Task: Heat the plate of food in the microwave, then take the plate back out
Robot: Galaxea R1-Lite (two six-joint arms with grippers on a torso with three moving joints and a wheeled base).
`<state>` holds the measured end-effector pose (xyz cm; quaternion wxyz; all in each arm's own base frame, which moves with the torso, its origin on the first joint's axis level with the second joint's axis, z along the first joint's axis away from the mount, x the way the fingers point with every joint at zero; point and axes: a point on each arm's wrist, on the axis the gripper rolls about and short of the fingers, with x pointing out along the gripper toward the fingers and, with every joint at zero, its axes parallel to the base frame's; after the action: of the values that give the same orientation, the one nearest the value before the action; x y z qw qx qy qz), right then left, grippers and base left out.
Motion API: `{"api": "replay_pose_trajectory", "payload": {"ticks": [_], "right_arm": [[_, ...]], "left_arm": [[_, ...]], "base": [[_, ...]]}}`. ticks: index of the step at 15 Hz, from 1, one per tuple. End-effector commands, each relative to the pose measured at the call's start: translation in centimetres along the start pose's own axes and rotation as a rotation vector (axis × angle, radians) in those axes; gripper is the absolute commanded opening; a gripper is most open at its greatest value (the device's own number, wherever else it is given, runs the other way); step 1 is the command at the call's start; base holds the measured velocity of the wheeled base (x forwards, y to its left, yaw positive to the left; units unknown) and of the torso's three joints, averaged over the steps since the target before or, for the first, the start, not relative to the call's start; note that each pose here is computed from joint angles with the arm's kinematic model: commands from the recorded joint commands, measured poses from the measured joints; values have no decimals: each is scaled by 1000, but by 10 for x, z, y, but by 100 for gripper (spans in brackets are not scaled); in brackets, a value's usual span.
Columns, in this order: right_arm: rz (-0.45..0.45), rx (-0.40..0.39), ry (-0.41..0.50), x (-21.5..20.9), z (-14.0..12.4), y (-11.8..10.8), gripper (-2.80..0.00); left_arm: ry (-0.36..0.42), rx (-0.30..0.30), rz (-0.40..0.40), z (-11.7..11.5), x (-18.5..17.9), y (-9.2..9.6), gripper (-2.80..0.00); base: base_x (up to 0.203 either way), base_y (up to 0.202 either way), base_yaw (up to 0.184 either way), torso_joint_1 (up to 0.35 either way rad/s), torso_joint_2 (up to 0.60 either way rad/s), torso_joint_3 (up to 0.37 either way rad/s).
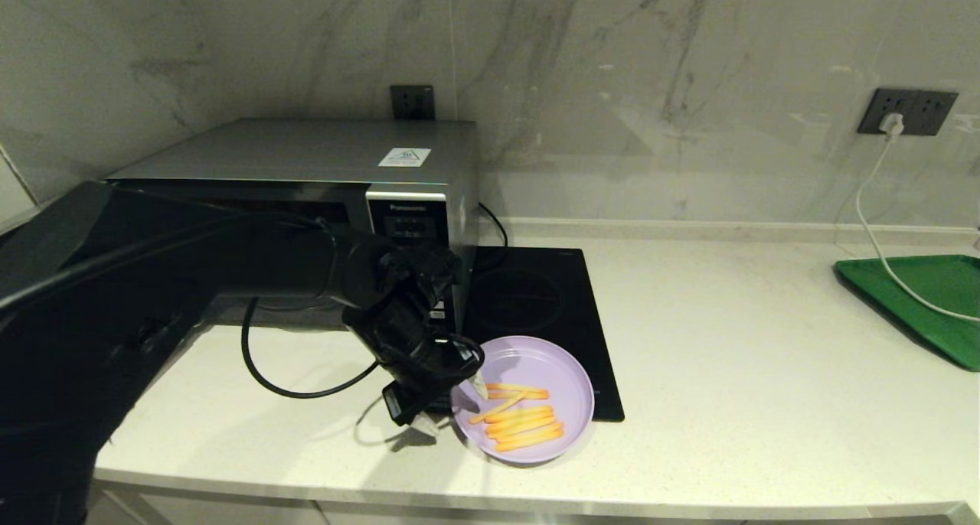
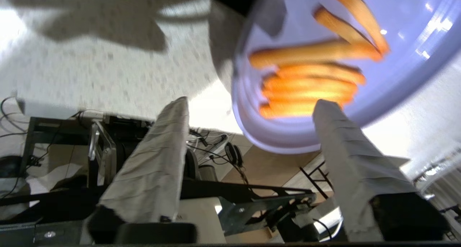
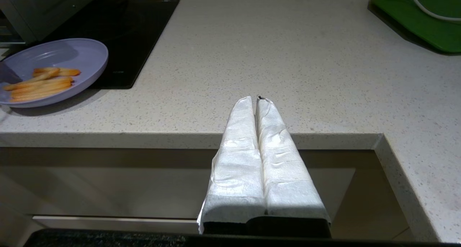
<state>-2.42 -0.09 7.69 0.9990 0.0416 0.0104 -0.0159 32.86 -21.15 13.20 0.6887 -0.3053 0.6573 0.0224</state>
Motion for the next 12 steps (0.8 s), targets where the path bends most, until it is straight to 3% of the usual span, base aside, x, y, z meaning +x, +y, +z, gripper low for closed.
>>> {"api": "replay_pose_trajectory", "payload": {"ticks": [1,5,6,8,12], "right_arm": [[0,1,-1,0,0,0,-280],[1,1,-1,0,0,0,-280],[0,1,-1,0,0,0,-280],[0,1,-1,0,0,0,-280],[0,1,0,0,0,0,-280]], "left_arm": [[-25,11,-58,-13,-33,0,0],[-69,34,-110,-35,-81,20,0],[-91,46,-111,-39,-92,29,-280],[-204,112,-80,-44,-115,51,-280],[-492,336,34,-26,-169,90,-280]], "base": [[0,0,0,0,0,0],[0,0,0,0,0,0],[0,0,0,0,0,0],[0,0,0,0,0,0],[0,0,0,0,0,0]]}}
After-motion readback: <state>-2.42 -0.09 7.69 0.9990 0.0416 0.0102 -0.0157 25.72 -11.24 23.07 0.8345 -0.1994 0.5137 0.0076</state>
